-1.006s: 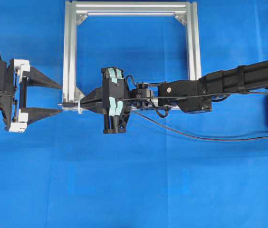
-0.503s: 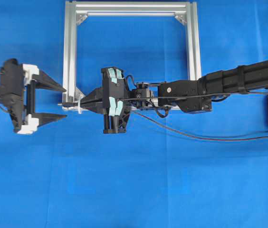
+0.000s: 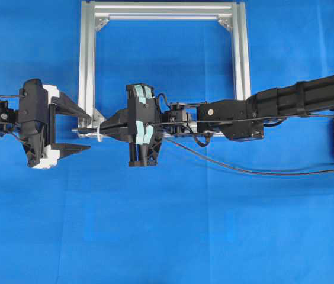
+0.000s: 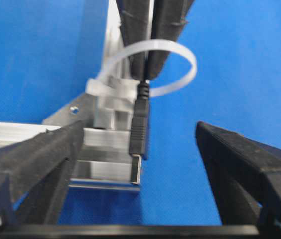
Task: Insert the wire through the string loop located on the left side.
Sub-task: 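Move the left gripper down and right toward the protruding connector, then grasp the connector tip with the left gripper beyond the loop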
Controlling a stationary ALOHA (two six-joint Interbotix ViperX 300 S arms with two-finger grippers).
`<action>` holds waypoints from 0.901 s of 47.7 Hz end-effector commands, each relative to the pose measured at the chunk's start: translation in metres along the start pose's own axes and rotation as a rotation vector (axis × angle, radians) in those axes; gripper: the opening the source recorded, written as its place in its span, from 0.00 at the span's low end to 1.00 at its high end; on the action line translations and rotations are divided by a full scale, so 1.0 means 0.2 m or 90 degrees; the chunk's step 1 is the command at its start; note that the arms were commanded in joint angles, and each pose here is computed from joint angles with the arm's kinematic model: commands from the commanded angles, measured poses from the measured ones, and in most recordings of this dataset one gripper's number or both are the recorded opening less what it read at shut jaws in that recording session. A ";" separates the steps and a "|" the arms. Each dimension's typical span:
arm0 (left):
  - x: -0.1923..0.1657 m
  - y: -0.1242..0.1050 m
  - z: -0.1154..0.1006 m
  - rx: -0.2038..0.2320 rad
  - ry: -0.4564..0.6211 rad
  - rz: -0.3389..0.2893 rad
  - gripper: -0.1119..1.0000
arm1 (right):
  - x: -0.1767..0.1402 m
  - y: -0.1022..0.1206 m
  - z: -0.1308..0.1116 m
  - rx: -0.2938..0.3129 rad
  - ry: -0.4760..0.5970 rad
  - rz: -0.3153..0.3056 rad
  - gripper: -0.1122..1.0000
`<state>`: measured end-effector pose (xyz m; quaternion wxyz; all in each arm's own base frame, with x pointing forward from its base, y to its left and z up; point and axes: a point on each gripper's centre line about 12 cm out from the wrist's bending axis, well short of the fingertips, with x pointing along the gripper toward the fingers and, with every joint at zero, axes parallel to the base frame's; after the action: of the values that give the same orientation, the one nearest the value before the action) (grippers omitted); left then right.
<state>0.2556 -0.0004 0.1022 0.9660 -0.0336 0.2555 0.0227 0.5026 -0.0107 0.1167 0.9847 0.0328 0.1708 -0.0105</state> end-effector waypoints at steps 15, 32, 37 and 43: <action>0.00 -0.01 0.03 0.000 -0.018 -0.004 0.86 | -0.01 0.00 0.09 0.001 -0.026 0.001 0.10; 0.00 -0.01 0.07 0.003 -0.060 -0.007 0.17 | -0.01 0.00 0.08 0.001 -0.024 0.001 0.10; 0.00 -0.01 0.07 0.003 -0.059 -0.007 0.17 | -0.01 0.01 0.08 0.001 -0.023 0.001 0.10; -0.01 -0.01 0.07 0.003 -0.057 -0.007 0.17 | -0.01 0.00 0.08 0.001 -0.020 0.000 0.10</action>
<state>0.2579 -0.0007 0.1077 0.9729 -0.0327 0.2280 0.0216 0.5024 -0.0115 0.1170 0.9844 0.0329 0.1723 -0.0114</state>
